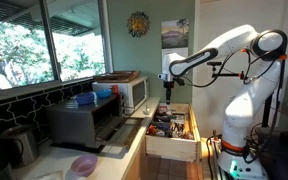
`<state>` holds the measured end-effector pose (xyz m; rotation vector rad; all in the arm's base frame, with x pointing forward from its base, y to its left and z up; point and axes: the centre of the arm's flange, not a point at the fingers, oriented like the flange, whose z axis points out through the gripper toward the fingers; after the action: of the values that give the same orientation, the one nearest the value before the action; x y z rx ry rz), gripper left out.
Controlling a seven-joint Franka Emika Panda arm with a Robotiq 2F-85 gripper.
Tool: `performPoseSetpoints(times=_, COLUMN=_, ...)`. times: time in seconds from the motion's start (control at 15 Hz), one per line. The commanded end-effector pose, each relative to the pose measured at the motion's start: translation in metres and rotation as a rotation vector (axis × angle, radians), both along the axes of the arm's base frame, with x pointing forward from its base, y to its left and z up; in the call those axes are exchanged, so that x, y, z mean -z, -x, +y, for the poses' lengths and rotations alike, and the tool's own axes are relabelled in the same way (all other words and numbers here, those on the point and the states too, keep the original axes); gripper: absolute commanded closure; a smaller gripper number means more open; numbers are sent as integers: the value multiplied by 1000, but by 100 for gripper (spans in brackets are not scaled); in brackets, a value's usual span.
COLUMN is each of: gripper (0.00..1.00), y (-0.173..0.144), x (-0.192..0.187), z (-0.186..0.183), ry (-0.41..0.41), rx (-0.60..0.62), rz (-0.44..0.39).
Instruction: Put the green packet in the drawer
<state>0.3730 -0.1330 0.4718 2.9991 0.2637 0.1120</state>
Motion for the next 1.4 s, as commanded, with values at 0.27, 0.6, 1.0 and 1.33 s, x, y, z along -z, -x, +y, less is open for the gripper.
performPoseSetpoints(times=0.27, gripper=0, y=-13, x=2, z=-14, ry=59, rx=195, rz=-53)
performPoseSetpoints(times=0.6, gripper=0, y=-54, x=13, z=-77, ry=70, rx=456, rz=-173)
performPoseSetpoints(times=1.0, gripper=0, y=-103, x=17, z=-142, ry=66, rx=784, rz=-226)
performPoseSetpoints(times=1.33, gripper=0, y=-85, x=18, z=-129, ry=57, rx=695, rz=-230)
